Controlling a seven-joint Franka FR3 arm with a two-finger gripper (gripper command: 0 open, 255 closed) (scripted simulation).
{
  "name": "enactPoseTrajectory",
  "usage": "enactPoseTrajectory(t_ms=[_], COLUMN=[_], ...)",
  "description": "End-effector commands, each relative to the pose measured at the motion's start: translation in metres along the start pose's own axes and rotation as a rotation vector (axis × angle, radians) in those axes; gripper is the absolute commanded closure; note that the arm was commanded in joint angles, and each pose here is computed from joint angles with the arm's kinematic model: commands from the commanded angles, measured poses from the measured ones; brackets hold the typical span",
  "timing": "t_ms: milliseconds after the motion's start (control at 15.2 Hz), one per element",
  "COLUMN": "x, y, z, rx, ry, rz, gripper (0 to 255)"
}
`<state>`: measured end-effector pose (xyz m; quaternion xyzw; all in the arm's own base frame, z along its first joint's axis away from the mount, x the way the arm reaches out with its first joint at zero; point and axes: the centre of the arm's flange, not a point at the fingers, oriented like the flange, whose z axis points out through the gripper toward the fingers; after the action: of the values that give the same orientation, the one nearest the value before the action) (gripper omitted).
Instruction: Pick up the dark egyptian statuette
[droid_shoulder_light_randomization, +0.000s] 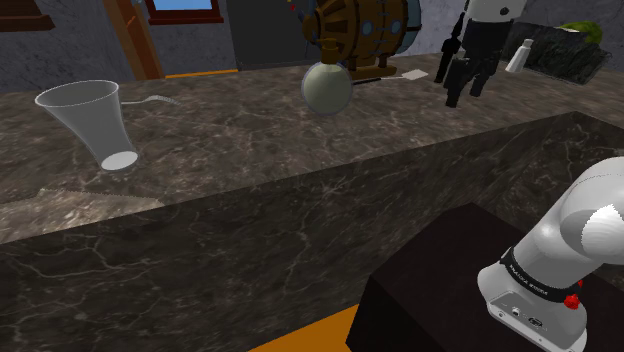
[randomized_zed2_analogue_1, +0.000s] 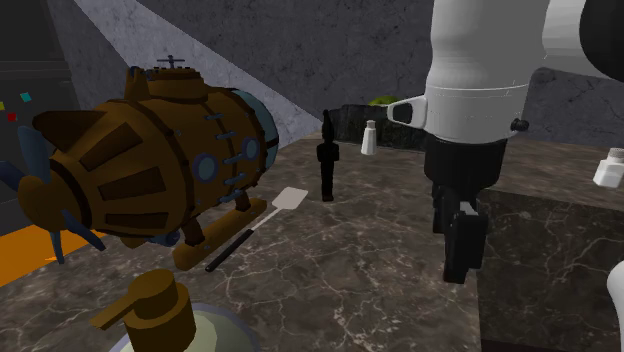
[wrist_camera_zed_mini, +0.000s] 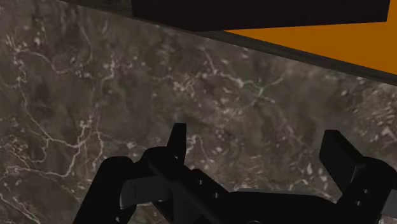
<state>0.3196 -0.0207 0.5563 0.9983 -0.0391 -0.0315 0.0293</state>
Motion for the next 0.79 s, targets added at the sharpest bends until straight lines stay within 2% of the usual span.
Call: enactPoseTrajectory(t_ms=[0,726], x=[0.0,0.059], y=[0.0,0.129], z=[0.0,-0.036], rx=[0.0,0.042], ry=[0.0,0.08], rz=[0.0,-0.191], gripper=[0,0])
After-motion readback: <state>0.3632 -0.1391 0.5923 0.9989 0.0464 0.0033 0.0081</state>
